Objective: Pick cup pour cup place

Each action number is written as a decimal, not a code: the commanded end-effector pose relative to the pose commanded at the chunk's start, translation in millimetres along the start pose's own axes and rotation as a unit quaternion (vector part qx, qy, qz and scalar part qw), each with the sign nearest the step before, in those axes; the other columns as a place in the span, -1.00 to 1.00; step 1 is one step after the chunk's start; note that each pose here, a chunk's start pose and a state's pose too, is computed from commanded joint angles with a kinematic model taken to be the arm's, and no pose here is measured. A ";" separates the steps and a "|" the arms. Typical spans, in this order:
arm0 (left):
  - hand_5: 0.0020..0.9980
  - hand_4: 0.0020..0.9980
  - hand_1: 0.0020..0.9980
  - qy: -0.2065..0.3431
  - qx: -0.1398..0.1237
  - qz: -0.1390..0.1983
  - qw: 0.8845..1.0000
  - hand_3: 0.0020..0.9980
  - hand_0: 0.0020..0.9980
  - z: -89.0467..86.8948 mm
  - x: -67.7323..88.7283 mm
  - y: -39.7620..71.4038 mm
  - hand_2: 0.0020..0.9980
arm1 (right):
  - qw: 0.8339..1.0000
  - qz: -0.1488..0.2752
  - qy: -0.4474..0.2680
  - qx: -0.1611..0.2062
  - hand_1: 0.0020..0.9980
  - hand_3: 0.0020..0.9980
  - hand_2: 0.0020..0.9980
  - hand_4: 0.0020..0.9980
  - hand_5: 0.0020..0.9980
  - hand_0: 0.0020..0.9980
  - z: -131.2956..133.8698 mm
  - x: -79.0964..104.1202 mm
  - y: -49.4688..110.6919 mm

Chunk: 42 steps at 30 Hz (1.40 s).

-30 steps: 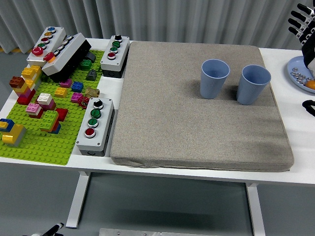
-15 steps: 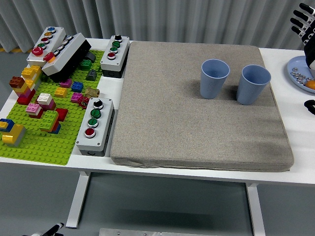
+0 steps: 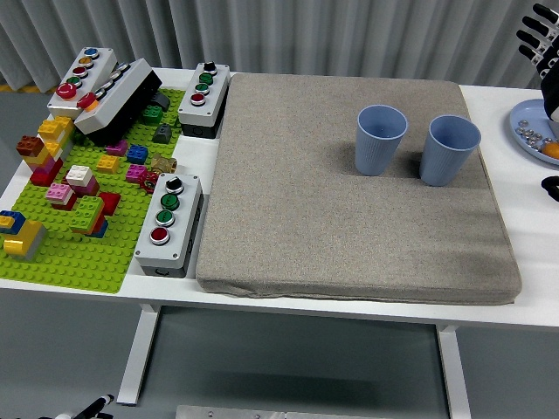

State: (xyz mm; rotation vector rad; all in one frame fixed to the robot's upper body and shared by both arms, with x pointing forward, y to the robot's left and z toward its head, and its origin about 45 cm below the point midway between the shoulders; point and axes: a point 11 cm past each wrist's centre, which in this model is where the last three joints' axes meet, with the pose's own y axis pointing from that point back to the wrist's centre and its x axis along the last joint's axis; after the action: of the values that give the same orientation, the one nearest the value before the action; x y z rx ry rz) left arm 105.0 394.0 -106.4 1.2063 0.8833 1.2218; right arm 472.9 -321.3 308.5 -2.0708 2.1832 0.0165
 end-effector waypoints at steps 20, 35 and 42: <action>1.00 0.28 0.67 0.002 -0.001 0.000 1.000 0.62 0.67 0.6 0.4 0.1 0.76 | 1.000 -0.002 0.001 0.003 0.60 0.58 0.58 0.57 1.00 0.87 -3.5 -0.2 -0.8; 1.00 0.28 0.67 0.002 0.002 0.000 1.000 0.62 0.67 -2.7 0.1 0.1 0.76 | 1.000 -0.003 0.001 0.000 0.59 0.58 0.58 0.57 1.00 0.87 -1.1 -0.7 0.1; 1.00 0.28 0.67 0.002 0.003 -0.001 1.000 0.62 0.67 -3.5 0.1 0.1 0.76 | 1.000 -0.003 0.002 0.000 0.60 0.58 0.58 0.57 1.00 0.88 -0.6 -1.0 0.4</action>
State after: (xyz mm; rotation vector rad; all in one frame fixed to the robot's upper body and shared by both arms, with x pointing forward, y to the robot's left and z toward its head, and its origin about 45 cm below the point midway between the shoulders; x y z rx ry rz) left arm 101.6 394.8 -106.9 1.2086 0.8910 1.2217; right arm 472.5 -320.4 309.2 -2.0793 2.1792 0.0128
